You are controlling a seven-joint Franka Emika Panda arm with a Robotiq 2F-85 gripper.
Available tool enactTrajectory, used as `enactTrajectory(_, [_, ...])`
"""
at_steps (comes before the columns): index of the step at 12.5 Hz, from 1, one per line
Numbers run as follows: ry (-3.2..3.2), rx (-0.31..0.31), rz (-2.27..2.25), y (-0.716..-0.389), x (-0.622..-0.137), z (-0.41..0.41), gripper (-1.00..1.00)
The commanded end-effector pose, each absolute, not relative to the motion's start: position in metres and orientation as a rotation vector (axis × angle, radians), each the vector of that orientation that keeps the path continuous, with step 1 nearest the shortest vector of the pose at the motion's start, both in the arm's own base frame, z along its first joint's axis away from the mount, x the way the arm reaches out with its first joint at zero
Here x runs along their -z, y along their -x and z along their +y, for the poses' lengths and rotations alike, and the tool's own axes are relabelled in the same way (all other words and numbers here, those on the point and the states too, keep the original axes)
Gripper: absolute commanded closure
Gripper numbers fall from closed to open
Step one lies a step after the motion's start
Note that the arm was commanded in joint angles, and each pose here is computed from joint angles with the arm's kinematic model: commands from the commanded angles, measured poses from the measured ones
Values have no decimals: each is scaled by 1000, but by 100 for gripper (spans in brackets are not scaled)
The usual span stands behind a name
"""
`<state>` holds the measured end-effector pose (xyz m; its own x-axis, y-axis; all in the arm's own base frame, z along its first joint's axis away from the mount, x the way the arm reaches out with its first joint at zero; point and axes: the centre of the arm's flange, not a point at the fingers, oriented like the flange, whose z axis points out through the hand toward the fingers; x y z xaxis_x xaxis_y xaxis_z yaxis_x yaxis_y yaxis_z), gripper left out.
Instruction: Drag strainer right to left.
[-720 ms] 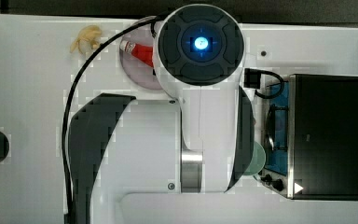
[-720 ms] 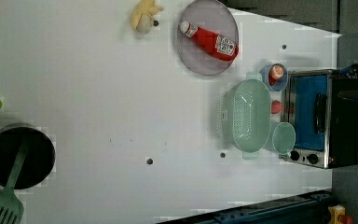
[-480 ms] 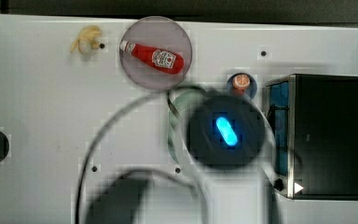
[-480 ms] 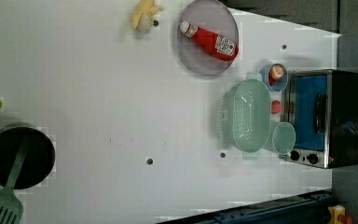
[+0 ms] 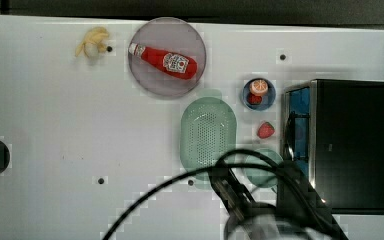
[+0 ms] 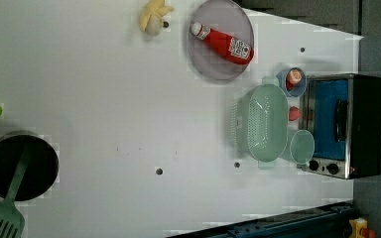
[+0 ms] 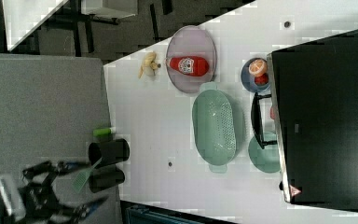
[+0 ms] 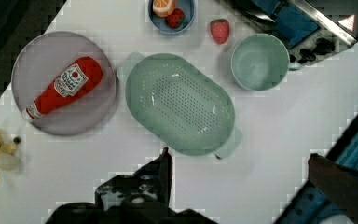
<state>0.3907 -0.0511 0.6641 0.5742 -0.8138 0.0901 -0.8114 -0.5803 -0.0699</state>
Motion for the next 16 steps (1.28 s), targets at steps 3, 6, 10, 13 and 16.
enactTrajectory(3, [2776,-181,1688,-469,-465,-22,-100])
enactTrajectory(6, [2620,-139,1923,-488,-397,-16,-100])
enactTrajectory(10, [2427,-105,2152,-488,-314,-7,-100])
enactTrajectory(13, [2389,-75,2160,-475,-255,0,-100])
enactTrajectory(16, [2389,-67,2134,-467,-203,6,-100])
